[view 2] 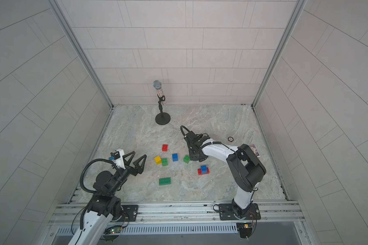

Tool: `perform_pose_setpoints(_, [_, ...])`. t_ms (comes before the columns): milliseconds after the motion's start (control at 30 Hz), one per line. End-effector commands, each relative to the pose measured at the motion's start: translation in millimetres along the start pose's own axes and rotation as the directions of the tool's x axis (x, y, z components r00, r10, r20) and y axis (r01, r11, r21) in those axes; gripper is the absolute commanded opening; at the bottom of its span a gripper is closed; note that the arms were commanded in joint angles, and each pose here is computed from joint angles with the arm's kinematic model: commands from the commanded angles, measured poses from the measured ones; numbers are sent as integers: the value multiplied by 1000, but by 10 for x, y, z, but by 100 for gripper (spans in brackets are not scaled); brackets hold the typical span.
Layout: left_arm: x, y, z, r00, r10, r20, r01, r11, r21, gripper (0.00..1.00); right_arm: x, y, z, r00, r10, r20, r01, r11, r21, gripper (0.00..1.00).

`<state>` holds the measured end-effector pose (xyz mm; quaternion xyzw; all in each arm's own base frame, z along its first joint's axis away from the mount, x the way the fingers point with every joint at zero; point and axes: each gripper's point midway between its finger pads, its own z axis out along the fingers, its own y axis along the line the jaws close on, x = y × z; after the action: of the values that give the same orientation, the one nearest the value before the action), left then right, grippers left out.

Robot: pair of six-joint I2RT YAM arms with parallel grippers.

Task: Assemble the number 1 with lego
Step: Pick up the lego brick from the center of the board, then assemble the lego brick with the lego brick.

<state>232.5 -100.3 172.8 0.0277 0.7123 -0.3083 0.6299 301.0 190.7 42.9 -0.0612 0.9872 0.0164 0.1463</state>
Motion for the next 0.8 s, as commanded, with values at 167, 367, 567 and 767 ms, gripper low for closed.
perform_pose_setpoints(167, [6, 23, 5, 1000, -2, 21, 2, 1000, -2, 100, 155, -135, -614, 994, -93, 57, 94, 995, -15, 0])
perform_pose_setpoints(367, [7, 55, 7, 1000, -8, 22, 9, 1000, -19, 100, 600, -333, -869, 996, -87, 19, 88, 996, -30, 0])
perform_pose_setpoints(567, [8, 62, 7, 1000, -9, 22, 9, 1000, -22, 100, 863, -401, -869, 997, -71, 7, 72, 996, -55, 0])
perform_pose_setpoints(767, [12, 66, 8, 1000, -9, 20, 10, 1000, -24, 100, 896, -388, -893, 996, -85, 20, 87, 994, -59, 0])
